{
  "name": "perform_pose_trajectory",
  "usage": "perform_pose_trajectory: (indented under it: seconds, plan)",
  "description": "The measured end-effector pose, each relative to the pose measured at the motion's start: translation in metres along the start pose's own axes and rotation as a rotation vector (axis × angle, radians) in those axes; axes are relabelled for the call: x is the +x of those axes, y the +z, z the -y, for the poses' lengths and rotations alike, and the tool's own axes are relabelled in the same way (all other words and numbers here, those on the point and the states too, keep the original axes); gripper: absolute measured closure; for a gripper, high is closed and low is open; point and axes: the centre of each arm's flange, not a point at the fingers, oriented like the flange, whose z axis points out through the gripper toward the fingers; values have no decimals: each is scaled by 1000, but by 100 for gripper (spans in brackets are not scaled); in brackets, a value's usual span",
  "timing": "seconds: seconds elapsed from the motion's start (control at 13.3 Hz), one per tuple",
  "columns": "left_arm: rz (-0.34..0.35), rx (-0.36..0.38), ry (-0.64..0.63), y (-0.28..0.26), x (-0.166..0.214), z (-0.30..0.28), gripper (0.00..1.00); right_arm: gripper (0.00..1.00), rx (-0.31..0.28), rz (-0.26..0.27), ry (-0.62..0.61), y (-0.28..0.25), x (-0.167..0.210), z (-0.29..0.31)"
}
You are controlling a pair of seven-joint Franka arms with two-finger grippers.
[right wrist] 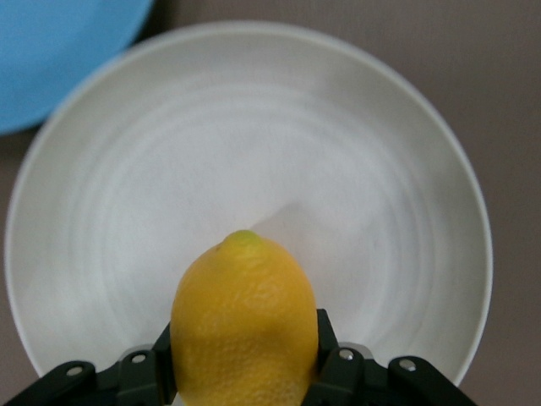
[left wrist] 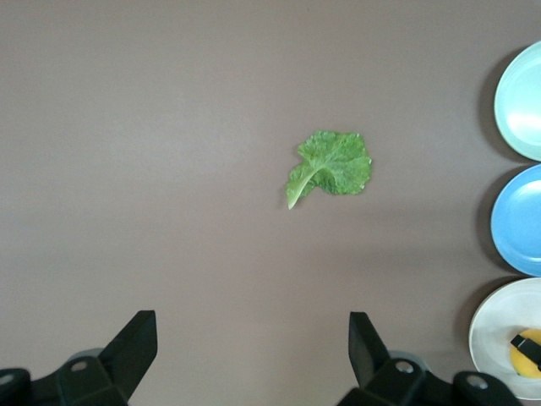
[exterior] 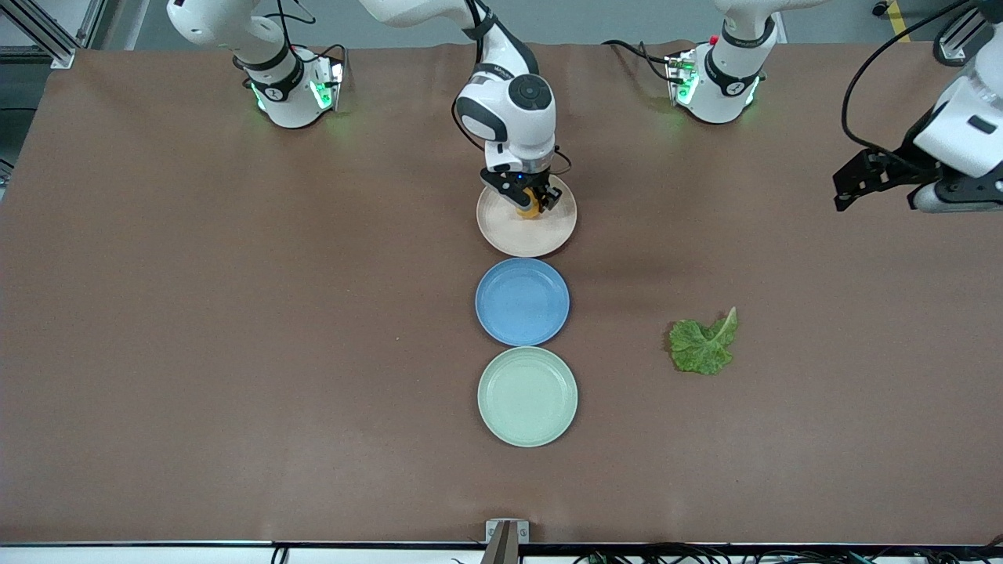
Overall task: Pick lemon and lettuce from plates
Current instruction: 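Carry the lemon away from the cream plate with the right gripper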
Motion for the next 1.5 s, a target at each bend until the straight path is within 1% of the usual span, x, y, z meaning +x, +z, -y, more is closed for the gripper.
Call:
perform_pose_trajectory:
  seconds: [0.07,0.15,0.3,0.45,0.53,0.67,0.9,1.05,1.2,1.35,1.5]
  plan:
    - [6,-1,0,-8,0,0,0,40,-6,-11,-38,-13,22,7]
    - [12,-2,1,-15,0,0,0,40,-15,-16,-95,-31,51,13]
    - [29,-4,6,-22,-2,-1,0,40,-19,-13,-198,-72,134,16]
    - [86,-5,4,-19,-8,2,0,40,-16,-10,-257,-100,224,2]
    - [104,-8,1,-17,-10,3,0,40,-19,-8,-282,-104,264,-10]
    - [110,-12,-1,-17,-10,4,0,40,-46,4,-320,-94,330,-39]
    - [100,-16,6,-20,-9,0,0,40,-93,43,-400,-68,402,-90]
    - [99,-16,20,-19,-9,-7,0,40,-106,66,-456,-57,440,-121]
    - [91,-17,45,-17,-6,-21,0,40,-100,70,-499,-50,470,-147]
    - [88,-27,63,-12,-3,-33,0,40,-86,59,-548,-41,493,-168]
    - [94,-30,75,-8,-1,-43,0,40,-84,67,-602,-28,512,-189]
